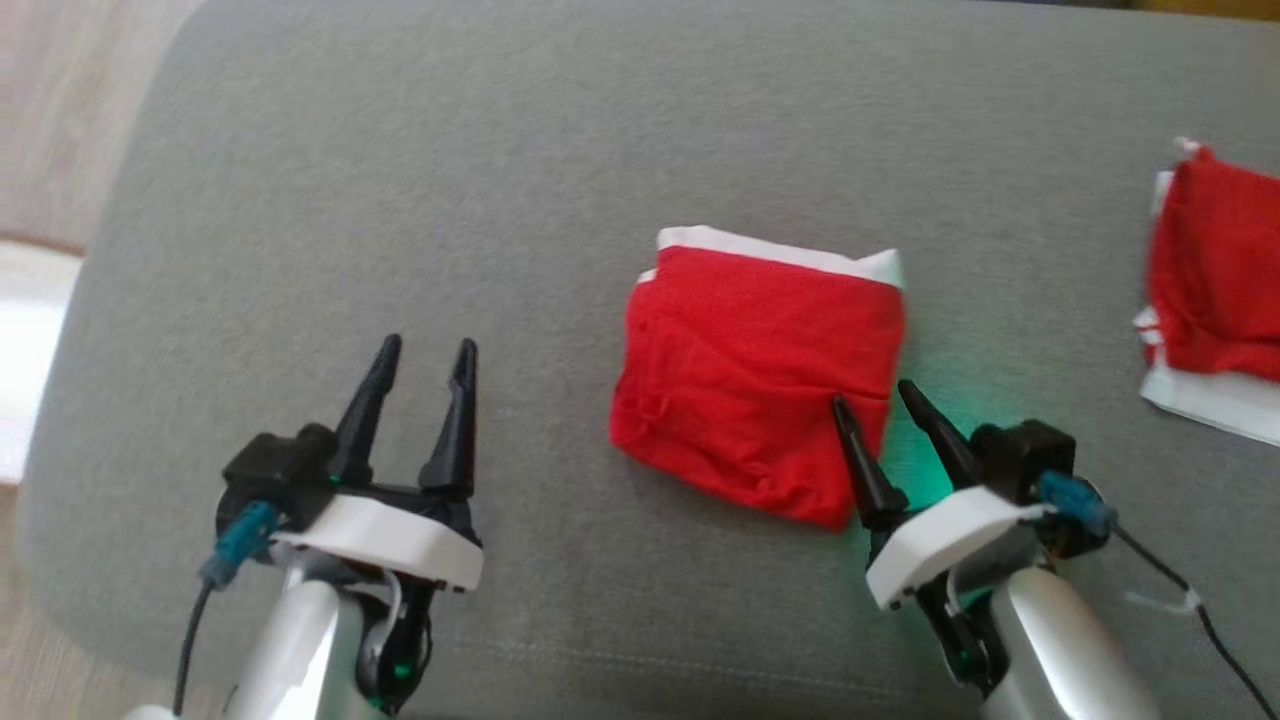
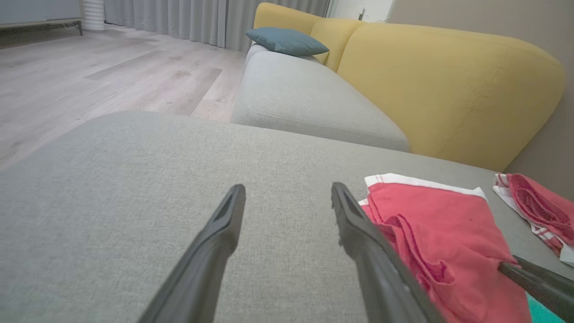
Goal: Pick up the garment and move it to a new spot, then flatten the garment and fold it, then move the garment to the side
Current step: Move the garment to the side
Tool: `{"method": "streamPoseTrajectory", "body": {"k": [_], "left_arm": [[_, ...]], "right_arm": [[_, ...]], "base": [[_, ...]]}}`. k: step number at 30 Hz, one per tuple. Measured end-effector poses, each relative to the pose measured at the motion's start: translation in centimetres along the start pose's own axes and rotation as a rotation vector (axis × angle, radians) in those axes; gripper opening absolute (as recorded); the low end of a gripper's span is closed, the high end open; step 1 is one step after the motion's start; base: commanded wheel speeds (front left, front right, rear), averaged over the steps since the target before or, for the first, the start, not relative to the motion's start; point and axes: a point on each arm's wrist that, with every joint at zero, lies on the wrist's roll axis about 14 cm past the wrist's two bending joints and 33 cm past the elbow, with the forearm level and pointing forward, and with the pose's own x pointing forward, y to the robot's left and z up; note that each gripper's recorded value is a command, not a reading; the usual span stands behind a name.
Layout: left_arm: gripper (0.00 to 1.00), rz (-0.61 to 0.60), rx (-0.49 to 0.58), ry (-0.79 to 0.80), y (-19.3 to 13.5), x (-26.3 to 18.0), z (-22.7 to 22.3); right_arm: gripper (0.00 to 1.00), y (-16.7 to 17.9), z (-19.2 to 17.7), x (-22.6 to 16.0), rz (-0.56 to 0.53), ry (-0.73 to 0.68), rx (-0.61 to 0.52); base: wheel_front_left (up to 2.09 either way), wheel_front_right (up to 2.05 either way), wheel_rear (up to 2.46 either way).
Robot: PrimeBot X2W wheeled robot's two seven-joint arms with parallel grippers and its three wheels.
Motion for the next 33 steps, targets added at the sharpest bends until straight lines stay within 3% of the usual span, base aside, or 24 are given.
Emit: {"method": "streamPoseTrajectory", "body": {"k": [7,12,13,14,25,30,33], "left_arm": [[1.00,0.076,0.003,0.023,2.4,-1.1,-0.5],[1.00,0.109,0.012,0.024,3.4,-1.5,-0.4],[1.00,0.112,0.012,0.025,3.5,-1.5,-0.4],[1.00,0.113,0.012,0.026,3.6,-1.5,-0.5],[1.00,0.042,0.003,0.000,1.3,-0.7,0.2],[1.00,-0.017,0.006,-0.013,-0.6,-0.1,0.5],[1.00,-0.053,0.003,-0.016,-1.8,0.2,0.5]], "right_arm": [[1.00,1.1,-2.4,3.3,0.049,0.103,0.066],[1.00,1.7,-2.1,5.1,0.077,0.104,0.068],[0.46,1.8,-2.0,5.4,0.080,0.104,0.063],[0.00,1.7,-1.9,5.6,0.082,0.101,0.049],[0.00,0.4,-0.5,3.8,0.060,0.051,-0.188],[0.00,-0.9,1.4,2.5,0.037,0.017,-0.364],[0.00,-3.5,3.4,1.6,-0.004,0.013,-0.474]], "base": [[0.00,0.00,0.00],[0.00,0.00,0.00],[0.00,0.00,0.00],[0.00,0.00,0.00],[0.00,0.00,0.00],[0.00,0.00,0.00],[0.00,0.00,0.00]]}}
